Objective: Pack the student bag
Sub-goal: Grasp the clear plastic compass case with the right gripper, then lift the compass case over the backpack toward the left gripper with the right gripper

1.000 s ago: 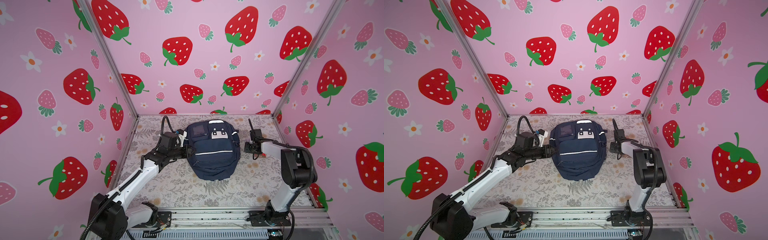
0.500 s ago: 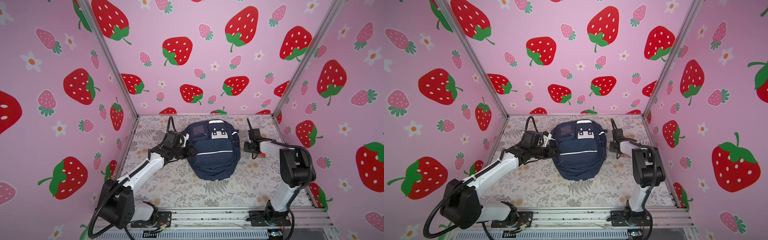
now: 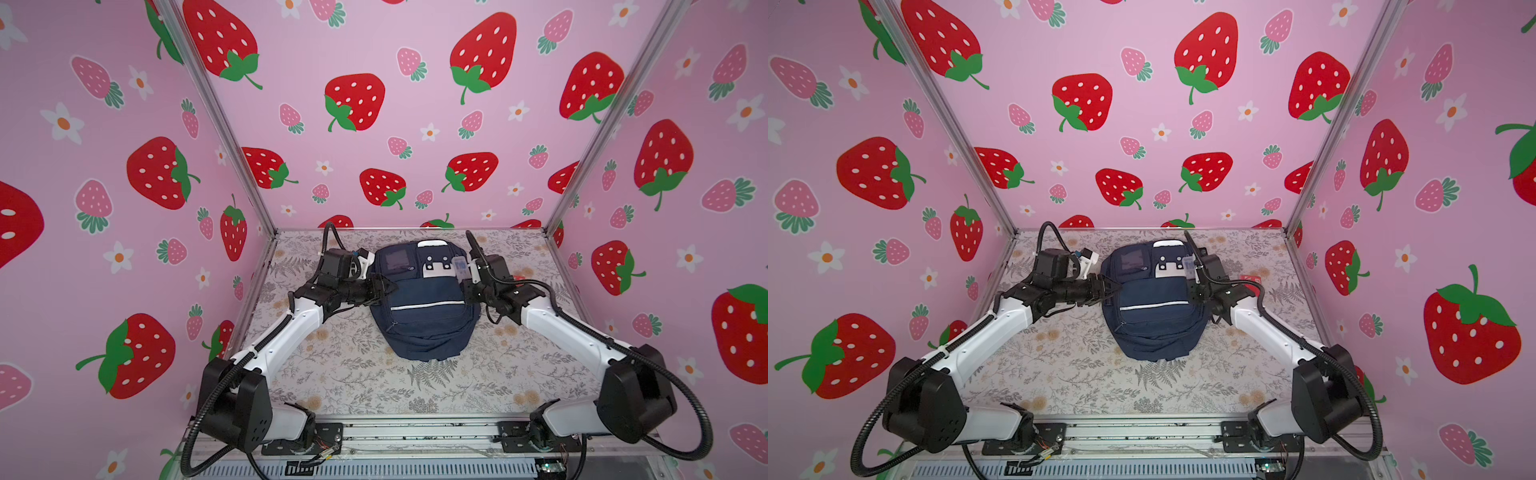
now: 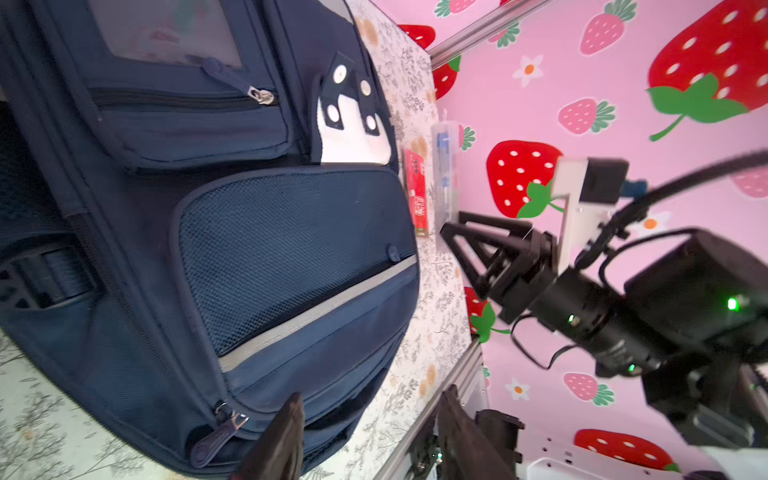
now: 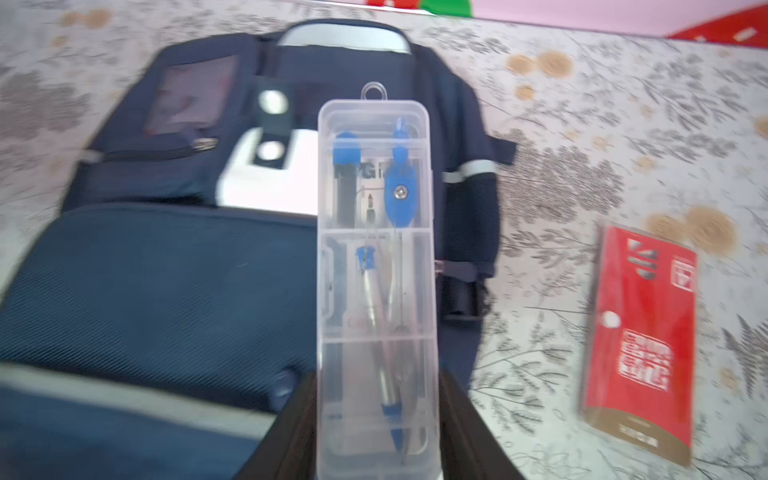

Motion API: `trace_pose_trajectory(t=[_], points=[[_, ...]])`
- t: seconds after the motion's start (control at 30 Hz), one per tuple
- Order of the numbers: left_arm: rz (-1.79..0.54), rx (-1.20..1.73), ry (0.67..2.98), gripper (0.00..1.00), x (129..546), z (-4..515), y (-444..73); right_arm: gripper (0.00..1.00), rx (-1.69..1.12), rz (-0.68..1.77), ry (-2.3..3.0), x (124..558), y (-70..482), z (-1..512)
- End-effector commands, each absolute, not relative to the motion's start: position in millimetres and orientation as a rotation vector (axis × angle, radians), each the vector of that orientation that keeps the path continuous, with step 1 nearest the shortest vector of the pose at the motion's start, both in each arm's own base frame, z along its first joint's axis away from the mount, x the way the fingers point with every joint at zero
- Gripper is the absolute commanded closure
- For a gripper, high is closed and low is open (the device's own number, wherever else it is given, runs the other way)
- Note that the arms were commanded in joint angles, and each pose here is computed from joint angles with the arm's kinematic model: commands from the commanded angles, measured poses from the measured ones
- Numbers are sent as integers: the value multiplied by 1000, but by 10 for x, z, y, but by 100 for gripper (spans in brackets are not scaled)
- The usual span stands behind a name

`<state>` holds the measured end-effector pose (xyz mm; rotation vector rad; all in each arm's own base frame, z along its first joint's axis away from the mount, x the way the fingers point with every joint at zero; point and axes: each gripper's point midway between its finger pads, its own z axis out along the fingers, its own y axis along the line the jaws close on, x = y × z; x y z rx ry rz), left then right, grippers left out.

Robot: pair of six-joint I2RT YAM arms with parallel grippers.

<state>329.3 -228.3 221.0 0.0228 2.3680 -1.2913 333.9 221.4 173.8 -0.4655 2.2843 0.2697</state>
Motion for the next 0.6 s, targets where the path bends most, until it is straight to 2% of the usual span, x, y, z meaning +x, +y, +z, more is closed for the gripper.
trace_pose_trajectory(t=[0.0, 0.07, 0.23, 0.4, 0.57], points=[[-1491, 77, 2275, 40, 3307, 2507, -2453, 75, -742, 393, 2201, 2865, 2709, 1838], [-1532, 73, 2267, 33, 3316, 2520, -2479, 75, -821, 443, 2167, 2686, 2917, 1897], [-1548, 34, 2294, 31, 3330, 2429, -2485, 76, -941, 502, 2100, 2406, 3263, 2018], [-1583, -9, 2319, 42, 3350, 2338, -2492, 77, -1025, 512, 2064, 2238, 3489, 2054], [-1587, -53, 2324, 46, 3369, 2281, -2440, 78, -1034, 509, 2056, 2182, 3563, 2054]])
